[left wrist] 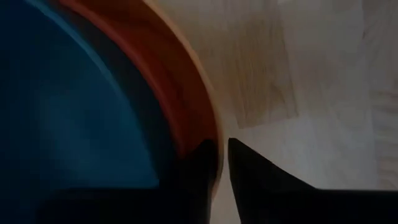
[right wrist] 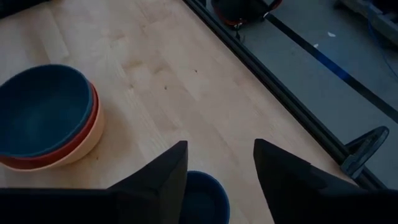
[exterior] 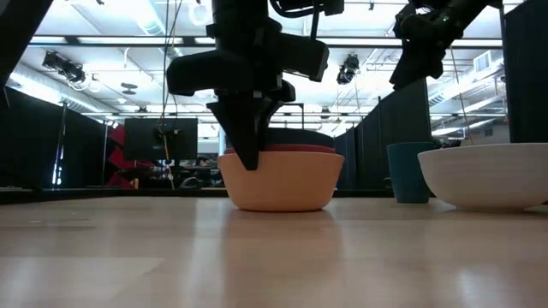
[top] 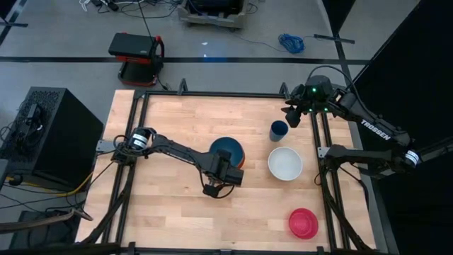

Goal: Nest bowls inside each other
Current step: Move the stacked bowls bottom left to the center of the table, then stack the white bowl on top of the blue bowl

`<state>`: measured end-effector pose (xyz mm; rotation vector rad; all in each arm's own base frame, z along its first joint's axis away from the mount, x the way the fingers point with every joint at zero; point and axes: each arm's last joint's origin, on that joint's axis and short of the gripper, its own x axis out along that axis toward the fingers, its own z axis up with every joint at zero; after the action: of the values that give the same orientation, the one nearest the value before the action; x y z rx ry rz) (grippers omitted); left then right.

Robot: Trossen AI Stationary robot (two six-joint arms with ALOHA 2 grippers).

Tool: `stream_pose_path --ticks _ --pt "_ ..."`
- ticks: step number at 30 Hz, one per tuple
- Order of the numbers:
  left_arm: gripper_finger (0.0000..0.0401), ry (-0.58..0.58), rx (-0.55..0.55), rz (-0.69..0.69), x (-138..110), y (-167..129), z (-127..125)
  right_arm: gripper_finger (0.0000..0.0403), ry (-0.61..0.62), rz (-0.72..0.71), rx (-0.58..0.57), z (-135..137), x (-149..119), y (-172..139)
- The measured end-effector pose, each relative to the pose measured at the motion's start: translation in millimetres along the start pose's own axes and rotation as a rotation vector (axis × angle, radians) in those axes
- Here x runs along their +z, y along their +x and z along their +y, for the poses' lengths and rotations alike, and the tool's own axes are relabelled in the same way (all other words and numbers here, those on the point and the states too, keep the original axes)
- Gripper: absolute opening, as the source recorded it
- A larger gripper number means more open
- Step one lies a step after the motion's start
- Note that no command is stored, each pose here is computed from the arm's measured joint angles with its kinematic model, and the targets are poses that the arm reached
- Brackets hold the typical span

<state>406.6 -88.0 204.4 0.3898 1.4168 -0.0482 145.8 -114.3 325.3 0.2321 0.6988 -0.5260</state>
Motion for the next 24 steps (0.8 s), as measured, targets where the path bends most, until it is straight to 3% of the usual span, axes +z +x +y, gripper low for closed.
stream_pose_path --ticks 6,21,24 --pt "0.0088 -0.023 0.036 0.015 -1 -4 2 0.0171 0.000 0.005 0.000 0 0 0" --pt "0.0135 -0.108 0.153 -0.196 19 -113 7 0.0142 -0.010 -0.047 0.234 7 3 -1" --pt "0.0138 -0.131 0.171 -0.215 15 -124 2 0.0132 -0.018 -0.074 0.335 10 3 -7"
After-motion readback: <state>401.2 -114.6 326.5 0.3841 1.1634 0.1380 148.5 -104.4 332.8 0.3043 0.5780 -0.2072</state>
